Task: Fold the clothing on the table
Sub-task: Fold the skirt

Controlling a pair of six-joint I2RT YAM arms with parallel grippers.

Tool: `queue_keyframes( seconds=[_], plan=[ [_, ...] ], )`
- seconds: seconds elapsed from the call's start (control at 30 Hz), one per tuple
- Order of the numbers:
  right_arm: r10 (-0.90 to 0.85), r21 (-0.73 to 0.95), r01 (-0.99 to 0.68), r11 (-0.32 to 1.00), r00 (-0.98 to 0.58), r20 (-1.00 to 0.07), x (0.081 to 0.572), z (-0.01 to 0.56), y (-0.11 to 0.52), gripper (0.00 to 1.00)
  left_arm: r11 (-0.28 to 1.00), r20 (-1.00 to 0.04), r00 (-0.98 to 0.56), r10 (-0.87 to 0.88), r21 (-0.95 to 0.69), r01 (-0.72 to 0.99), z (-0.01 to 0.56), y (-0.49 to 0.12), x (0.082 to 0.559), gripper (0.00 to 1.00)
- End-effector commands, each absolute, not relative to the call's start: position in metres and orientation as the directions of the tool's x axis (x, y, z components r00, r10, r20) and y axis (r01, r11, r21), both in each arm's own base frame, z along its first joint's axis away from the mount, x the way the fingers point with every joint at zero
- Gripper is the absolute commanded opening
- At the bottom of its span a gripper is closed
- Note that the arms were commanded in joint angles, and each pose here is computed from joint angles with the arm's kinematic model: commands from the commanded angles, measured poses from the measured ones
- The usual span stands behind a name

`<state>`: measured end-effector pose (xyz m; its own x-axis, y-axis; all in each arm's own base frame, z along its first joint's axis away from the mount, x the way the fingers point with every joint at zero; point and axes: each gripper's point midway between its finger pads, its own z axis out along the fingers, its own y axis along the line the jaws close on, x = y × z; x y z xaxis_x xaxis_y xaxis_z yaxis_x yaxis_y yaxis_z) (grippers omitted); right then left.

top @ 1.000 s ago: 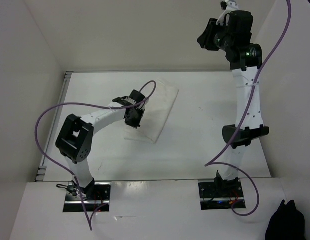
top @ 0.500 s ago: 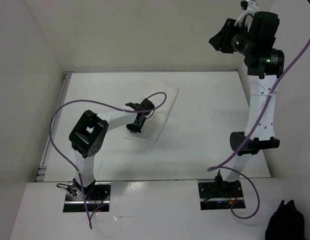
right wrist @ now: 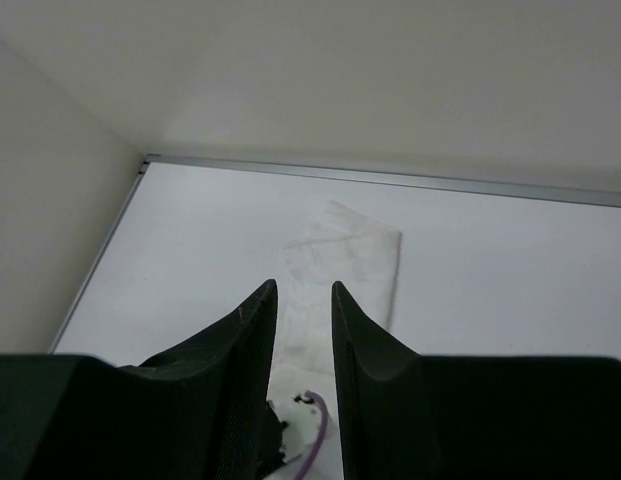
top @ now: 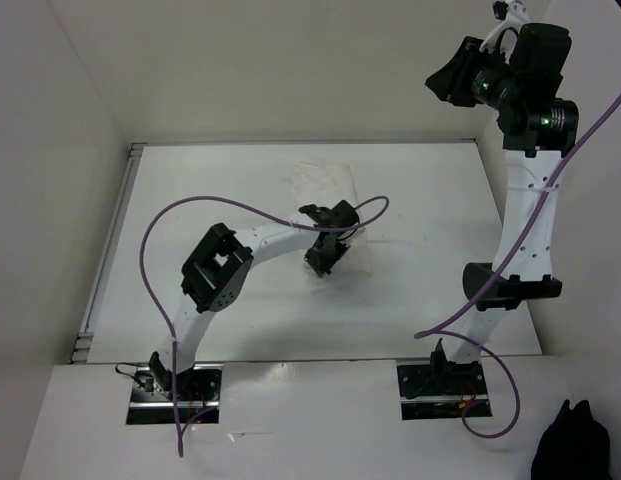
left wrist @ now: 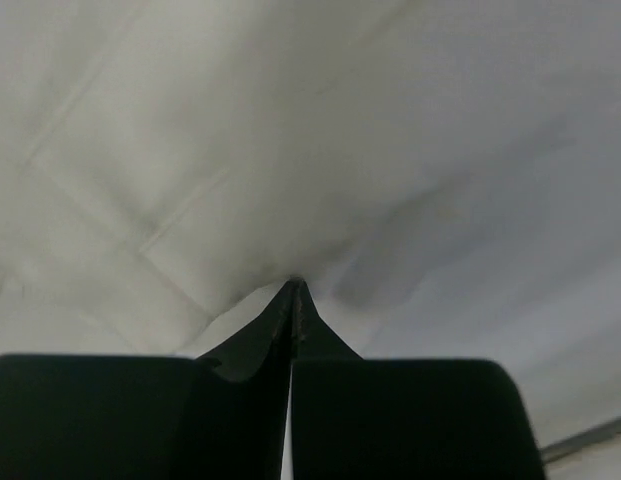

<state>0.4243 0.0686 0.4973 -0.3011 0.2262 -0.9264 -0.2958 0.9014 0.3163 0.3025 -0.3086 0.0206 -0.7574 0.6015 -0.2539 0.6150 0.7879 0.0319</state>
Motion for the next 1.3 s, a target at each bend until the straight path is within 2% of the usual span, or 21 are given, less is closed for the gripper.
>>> queue_keyframes(
  seconds=[0.0, 0.07, 0.1, 0.13, 0.23, 0.3, 0.4, 0.43, 0.5, 0.6, 0.73, 0.97, 1.2, 1.27],
  plan=[
    [0.239, 0.319, -0.306, 0.897, -0.27, -0.932, 0.414, 0.512, 0.068, 0.34, 0.615, -0.396, -0.693, 0.602, -0.324, 0.719, 0.061, -0.413, 0.282, 0.0],
    [0.239, 0.319, -0.306, 0.897, -0.27, -0.932, 0.411, 0.513, 0.068, 0.34, 0.555, -0.518, -0.666, 0.536, -0.377, 0.741, 0.109, -0.45, 0.294, 0.01],
    [0.24, 0.315, -0.301, 0.9, -0.26, -0.935, 0.408, 0.516, 0.067, 0.34, 0.526, -0.617, -0.63, 0.472, -0.377, 0.763, 0.153, -0.467, 0.308, 0.03],
    [0.24, 0.314, -0.301, 0.9, -0.258, -0.936, 0.405, 0.517, 0.067, 0.34, 0.546, -0.654, -0.625, 0.426, -0.365, 0.754, 0.177, -0.469, 0.315, 0.03],
    [0.244, 0.315, -0.272, 0.909, -0.265, -0.933, 0.398, 0.515, 0.06, 0.34, 0.721, -0.735, -0.614, 0.288, -0.255, 0.644, 0.214, -0.43, 0.373, 0.11],
    [0.247, 0.314, -0.266, 0.912, -0.257, -0.934, 0.39, 0.517, 0.057, 0.34, 0.862, -0.755, -0.607, 0.245, -0.117, 0.494, 0.205, -0.384, 0.414, 0.11],
    [0.248, 0.316, -0.254, 0.914, -0.266, -0.932, 0.387, 0.514, 0.056, 0.34, 0.914, -0.736, -0.601, 0.311, 0.058, 0.401, 0.173, -0.342, 0.45, 0.12],
    [0.247, 0.312, -0.257, 0.914, -0.255, -0.935, 0.382, 0.518, 0.056, 0.34, 0.923, -0.727, -0.609, 0.319, 0.092, 0.373, 0.164, -0.332, 0.458, 0.15],
    [0.248, 0.318, -0.251, 0.914, -0.273, -0.929, 0.38, 0.512, 0.056, 0.34, 0.931, -0.699, -0.638, 0.324, 0.112, 0.349, 0.135, -0.318, 0.474, 0.15],
    [0.247, 0.328, -0.264, 0.907, -0.297, -0.922, 0.369, 0.506, 0.06, 0.34, 0.95, -0.717, -0.637, 0.283, 0.116, 0.291, 0.129, -0.291, 0.508, 0.15],
    [0.266, 0.352, -0.265, 0.898, -0.311, -0.913, 0.349, 0.497, 0.063, 0.34, 0.961, -0.767, -0.604, 0.217, 0.058, 0.272, 0.137, -0.276, 0.541, 0.17],
    [0.267, 0.359, -0.257, 0.897, -0.331, -0.905, 0.327, 0.476, 0.064, 0.34, 0.982, -0.768, -0.64, 0.029, -0.096, 0.16, 0.122, -0.231, 0.586, 0.21],
    [0.275, 0.374, -0.256, 0.892, -0.35, -0.896, 0.324, 0.458, 0.066, 0.34, 0.948, -0.771, -0.636, -0.041, -0.232, 0.22, 0.123, -0.262, 0.594, 0.21],
    [0.274, 0.375, -0.264, 0.888, -0.351, -0.895, 0.326, 0.457, 0.068, 0.31, 0.935, -0.765, -0.643, -0.032, -0.25, 0.251, 0.119, -0.273, 0.59, 0.21]
  ],
)
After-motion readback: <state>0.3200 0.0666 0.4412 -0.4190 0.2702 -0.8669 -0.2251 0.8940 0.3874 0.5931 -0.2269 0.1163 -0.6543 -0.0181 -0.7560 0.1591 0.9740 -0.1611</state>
